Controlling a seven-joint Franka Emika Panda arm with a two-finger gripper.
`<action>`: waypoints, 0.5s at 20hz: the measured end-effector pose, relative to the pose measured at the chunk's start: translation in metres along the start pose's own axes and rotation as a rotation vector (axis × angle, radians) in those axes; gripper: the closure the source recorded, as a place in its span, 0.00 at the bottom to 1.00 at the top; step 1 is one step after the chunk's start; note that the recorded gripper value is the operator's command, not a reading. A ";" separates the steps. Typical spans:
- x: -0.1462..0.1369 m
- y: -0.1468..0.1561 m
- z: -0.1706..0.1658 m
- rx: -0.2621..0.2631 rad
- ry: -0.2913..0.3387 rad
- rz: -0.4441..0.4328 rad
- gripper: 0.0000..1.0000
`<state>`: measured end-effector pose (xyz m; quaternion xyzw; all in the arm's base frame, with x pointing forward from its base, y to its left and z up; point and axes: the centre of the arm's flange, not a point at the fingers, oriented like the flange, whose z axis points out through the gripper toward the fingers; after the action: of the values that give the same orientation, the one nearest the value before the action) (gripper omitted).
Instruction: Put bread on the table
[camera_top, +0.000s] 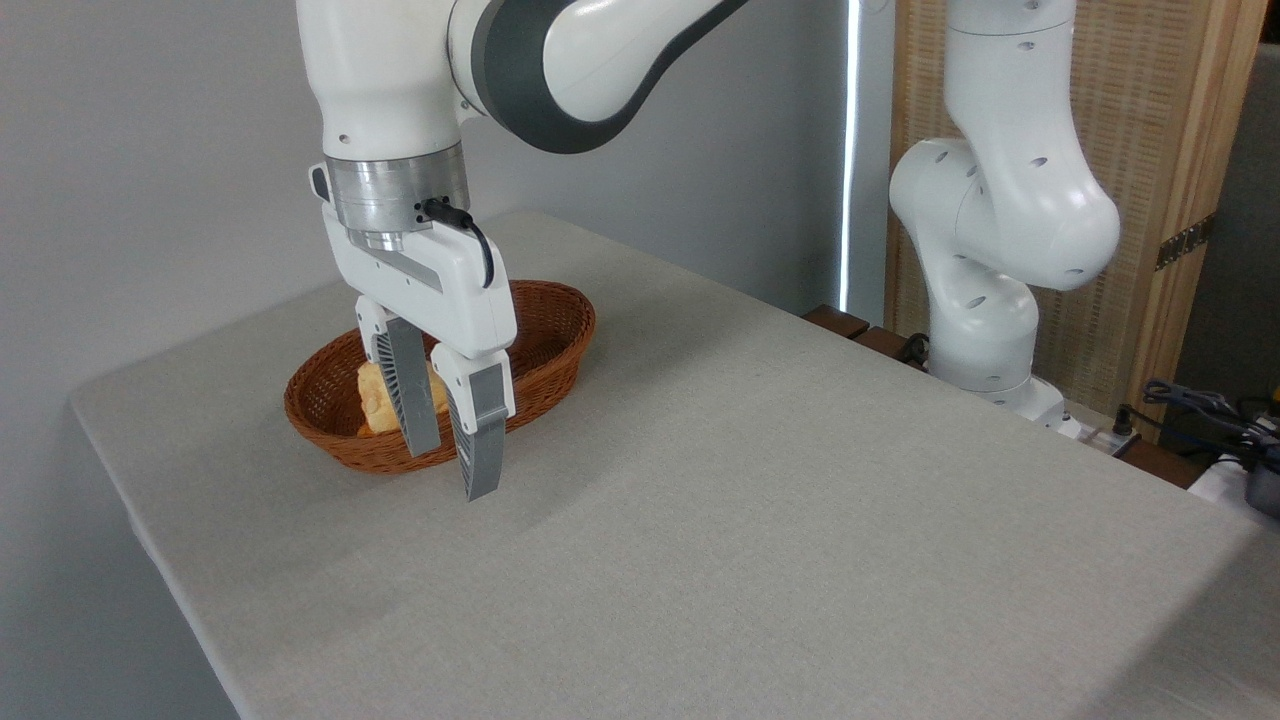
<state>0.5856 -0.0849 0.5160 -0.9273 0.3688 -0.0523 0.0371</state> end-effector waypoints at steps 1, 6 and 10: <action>0.000 0.000 0.002 -0.003 -0.002 0.000 0.00; 0.004 0.005 -0.001 -0.013 0.012 0.050 0.00; 0.006 0.007 -0.001 -0.013 0.012 0.057 0.00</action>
<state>0.5852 -0.0936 0.5166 -0.9163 0.3956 -0.0546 0.0303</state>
